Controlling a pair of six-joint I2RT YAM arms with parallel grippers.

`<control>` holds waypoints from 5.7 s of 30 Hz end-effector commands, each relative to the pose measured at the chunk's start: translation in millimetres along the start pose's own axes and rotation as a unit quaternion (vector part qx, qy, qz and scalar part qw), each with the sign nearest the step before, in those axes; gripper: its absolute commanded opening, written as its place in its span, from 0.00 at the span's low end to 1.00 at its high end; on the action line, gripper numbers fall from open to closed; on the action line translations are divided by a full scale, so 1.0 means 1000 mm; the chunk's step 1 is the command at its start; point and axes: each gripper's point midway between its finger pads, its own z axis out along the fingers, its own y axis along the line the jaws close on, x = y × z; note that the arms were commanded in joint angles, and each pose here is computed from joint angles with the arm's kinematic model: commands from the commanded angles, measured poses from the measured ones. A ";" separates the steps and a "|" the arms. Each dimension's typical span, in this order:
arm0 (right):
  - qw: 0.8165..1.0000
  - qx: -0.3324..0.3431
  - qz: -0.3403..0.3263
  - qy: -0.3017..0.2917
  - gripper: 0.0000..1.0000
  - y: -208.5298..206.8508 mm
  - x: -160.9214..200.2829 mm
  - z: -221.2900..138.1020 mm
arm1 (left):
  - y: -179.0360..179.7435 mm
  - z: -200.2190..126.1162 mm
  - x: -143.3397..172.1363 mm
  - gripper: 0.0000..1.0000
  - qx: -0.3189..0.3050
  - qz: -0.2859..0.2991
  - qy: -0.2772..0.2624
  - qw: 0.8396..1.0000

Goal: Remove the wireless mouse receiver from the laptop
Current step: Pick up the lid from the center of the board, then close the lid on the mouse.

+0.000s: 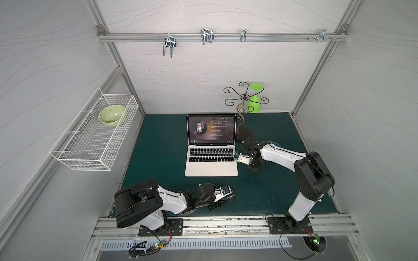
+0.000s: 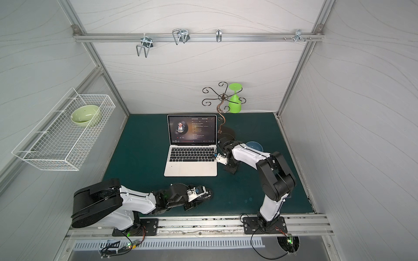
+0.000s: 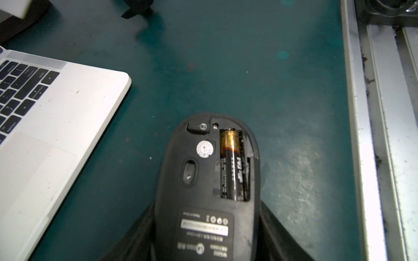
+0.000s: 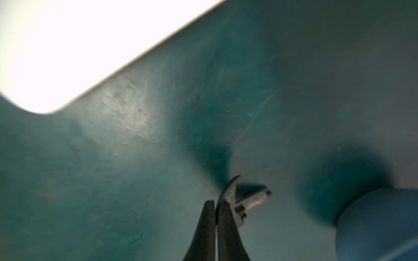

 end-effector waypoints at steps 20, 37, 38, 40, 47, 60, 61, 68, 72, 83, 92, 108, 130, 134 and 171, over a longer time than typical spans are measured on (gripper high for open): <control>0.701 -0.536 0.294 -0.366 0.00 0.099 -0.052 -0.154 | 0.003 -0.031 -0.034 0.00 0.046 -0.022 -0.095 0.994; 0.716 -0.581 0.251 -0.295 0.00 0.168 -0.040 -0.137 | 0.015 -0.055 -0.058 0.00 0.056 -0.035 -0.147 0.987; 0.715 -0.583 0.251 -0.293 0.00 0.168 -0.041 -0.136 | 0.015 -0.055 -0.058 0.00 0.056 -0.036 -0.148 0.987; 0.714 -0.585 0.252 -0.291 0.00 0.168 -0.041 -0.135 | 0.016 -0.057 -0.059 0.00 0.052 -0.036 -0.151 0.987; 0.718 -0.579 0.258 -0.288 0.00 0.167 -0.042 -0.128 | 0.017 -0.060 -0.062 0.00 0.049 -0.036 -0.160 0.985; 0.716 -0.565 0.291 -0.289 0.00 0.165 -0.041 -0.113 | 0.024 -0.069 -0.077 0.00 0.034 -0.041 -0.193 0.980; 0.715 -0.563 0.295 -0.291 0.00 0.164 -0.041 -0.113 | 0.024 -0.069 -0.077 0.00 0.035 -0.040 -0.193 0.980; 0.710 -0.555 0.318 -0.293 0.00 0.159 -0.044 -0.110 | 0.026 -0.072 -0.079 0.00 0.030 -0.040 -0.201 0.978; 0.705 -0.563 0.326 -0.283 0.00 0.160 -0.044 -0.106 | 0.025 -0.077 -0.081 0.00 0.029 -0.034 -0.210 0.977; 0.689 -0.573 0.330 -0.296 0.00 0.151 -0.046 -0.120 | 0.018 -0.094 -0.101 0.00 0.047 -0.015 -0.250 0.967; 0.680 -0.580 0.314 -0.320 0.00 0.145 -0.052 -0.144 | 0.018 -0.099 -0.115 0.00 0.051 -0.006 -0.261 0.964; 0.691 -0.565 0.307 -0.331 0.00 0.147 -0.037 -0.146 | 0.026 -0.027 -0.056 0.00 0.049 -0.062 -0.152 0.985; 0.692 -0.551 0.361 -0.297 0.00 0.140 -0.030 -0.072 | 0.019 0.005 -0.009 0.16 0.054 -0.095 -0.092 0.990; 0.694 -0.546 0.363 -0.299 0.00 0.136 -0.033 -0.070 | 0.017 0.006 -0.009 0.13 0.060 -0.092 -0.092 0.990; 0.710 -0.535 0.400 -0.224 0.20 0.144 -0.025 -0.026 | 0.015 0.007 -0.003 0.09 0.061 -0.083 -0.087 0.991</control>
